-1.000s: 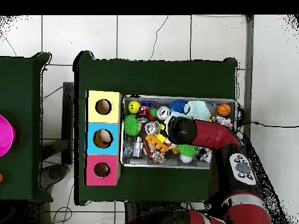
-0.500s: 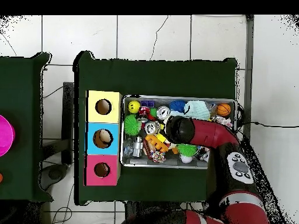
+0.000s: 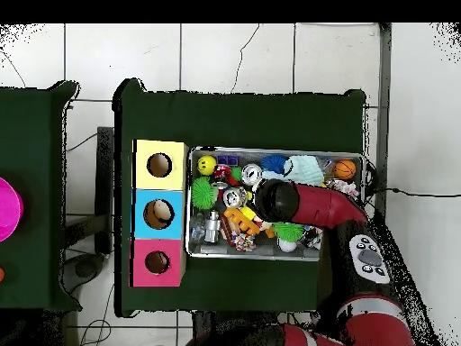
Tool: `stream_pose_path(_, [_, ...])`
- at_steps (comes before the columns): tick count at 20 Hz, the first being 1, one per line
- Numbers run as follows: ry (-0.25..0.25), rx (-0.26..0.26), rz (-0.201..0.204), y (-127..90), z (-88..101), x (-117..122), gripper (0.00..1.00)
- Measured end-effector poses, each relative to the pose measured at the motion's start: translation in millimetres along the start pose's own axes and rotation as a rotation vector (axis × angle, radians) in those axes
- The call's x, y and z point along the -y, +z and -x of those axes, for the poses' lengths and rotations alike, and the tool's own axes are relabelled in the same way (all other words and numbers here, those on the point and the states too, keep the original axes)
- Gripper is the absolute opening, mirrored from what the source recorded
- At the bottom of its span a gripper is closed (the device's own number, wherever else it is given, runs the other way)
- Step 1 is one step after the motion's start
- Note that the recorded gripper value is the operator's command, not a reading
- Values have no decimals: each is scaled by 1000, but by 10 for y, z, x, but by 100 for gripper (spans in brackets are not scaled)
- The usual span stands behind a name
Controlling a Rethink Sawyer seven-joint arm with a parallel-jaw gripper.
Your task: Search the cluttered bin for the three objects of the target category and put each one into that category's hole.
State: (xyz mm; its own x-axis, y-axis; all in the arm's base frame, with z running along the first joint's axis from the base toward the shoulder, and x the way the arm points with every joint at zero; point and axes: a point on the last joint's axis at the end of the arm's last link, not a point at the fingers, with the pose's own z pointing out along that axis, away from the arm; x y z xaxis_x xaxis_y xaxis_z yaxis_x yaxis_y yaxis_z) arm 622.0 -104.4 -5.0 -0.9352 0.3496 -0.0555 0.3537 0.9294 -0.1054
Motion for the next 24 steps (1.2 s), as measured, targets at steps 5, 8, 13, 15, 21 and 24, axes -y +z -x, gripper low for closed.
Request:
stream_pose_path(5, [0,2,-7,-2,-6,23,100])
stream_pose_path(8, [-1,11,-11,-4,-5,34,100])
stream_pose_path(13, [-3,52,-9,0,1,44,0])
stream_pose_path(15, [-3,52,-9,1,-1,44,0])
stream_pose_path(21, [-3,49,-9,5,-17,47,0])
stream_pose_path(24, [-3,49,-9,6,-20,46,0])
